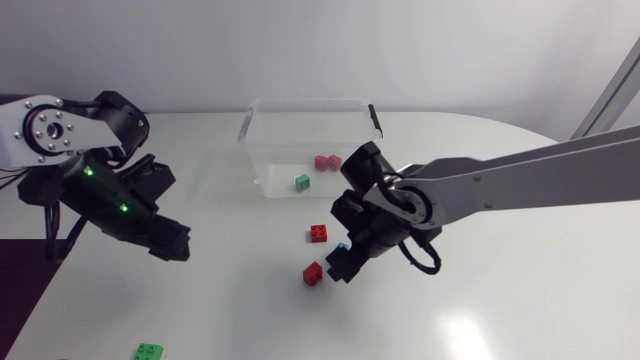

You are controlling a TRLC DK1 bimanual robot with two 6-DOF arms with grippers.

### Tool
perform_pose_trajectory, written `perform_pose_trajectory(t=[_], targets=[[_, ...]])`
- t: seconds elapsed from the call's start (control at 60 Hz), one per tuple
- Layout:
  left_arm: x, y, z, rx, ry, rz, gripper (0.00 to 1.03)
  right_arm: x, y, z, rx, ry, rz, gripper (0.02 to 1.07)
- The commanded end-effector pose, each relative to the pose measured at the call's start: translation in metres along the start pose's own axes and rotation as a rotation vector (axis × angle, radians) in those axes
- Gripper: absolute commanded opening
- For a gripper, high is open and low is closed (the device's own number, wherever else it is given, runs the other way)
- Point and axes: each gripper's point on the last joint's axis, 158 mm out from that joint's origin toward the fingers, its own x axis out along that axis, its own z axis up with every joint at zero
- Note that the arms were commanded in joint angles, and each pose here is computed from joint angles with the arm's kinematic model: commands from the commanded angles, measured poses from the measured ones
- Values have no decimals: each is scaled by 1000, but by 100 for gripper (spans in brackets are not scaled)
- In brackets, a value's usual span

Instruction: Place the duplo bricks in the container

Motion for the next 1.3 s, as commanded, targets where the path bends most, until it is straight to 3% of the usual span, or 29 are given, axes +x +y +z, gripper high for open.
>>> perform_pose_trajectory(t=[0.0,0.25,0.7,0.75,0.833,0.917,1.283], targets=[[12,-6,-24,1,74,-43,74,13,8,3,-48,15,16,91],[38,-26,-73,-7,274,-124,74,26,3,10,-63,27,9,88],[48,-29,-111,-50,454,-160,74,26,-18,17,-54,62,-46,88],[49,-28,-115,-55,471,-158,74,27,-20,14,-42,78,-48,77],[49,-29,-121,-60,501,-163,74,28,-25,13,-21,81,-56,44],[49,-28,-127,-72,521,-162,68,28,-32,11,2,83,-62,26],[54,-2,-142,-161,563,-80,68,16,-32,0,21,86,-75,24]])
